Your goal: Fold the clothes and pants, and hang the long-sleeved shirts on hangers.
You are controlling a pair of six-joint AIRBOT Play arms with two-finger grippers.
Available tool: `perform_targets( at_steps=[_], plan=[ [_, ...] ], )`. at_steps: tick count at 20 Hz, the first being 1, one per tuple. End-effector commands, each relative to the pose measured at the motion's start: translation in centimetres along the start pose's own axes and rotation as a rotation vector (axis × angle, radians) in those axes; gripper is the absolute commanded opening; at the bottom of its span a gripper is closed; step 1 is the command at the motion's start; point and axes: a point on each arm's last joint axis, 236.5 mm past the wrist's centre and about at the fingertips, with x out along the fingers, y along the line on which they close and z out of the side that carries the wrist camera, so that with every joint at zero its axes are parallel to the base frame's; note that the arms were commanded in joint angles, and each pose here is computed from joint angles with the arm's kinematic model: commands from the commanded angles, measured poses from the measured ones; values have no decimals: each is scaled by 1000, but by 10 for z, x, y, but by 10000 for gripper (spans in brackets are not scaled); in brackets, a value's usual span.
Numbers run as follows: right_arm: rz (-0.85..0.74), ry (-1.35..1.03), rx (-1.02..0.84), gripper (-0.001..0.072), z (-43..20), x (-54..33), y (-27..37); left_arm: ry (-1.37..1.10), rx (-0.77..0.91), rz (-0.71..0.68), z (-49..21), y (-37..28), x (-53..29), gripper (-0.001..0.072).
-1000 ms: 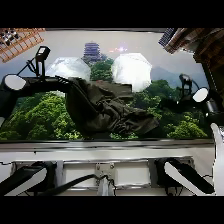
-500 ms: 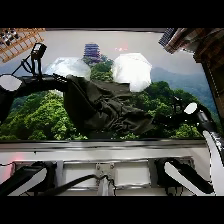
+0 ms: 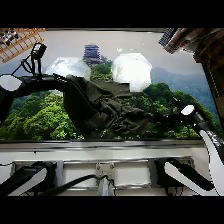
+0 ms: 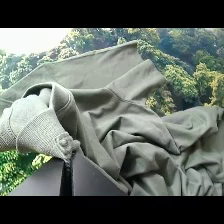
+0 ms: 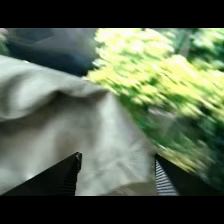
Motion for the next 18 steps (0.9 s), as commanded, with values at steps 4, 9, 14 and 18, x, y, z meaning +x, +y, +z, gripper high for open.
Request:
perform_targets(
  at_steps=[4, 9, 14, 18],
  plan=[
    [47, -36, -73, 191, 7, 20, 34, -2, 0, 1, 1, 0, 0, 7],
    [74, -199, -118, 25, 52, -6, 57, -43, 5, 26, 11, 5, -11, 7],
    [159, -602, -310, 24, 122, -156, 138, -354, 88, 189, 92, 9, -105, 6],
    [233, -956, -458, 24, 126, -315, 203, -751, 214, 330, 169, -33, -235, 6]
  ],
)
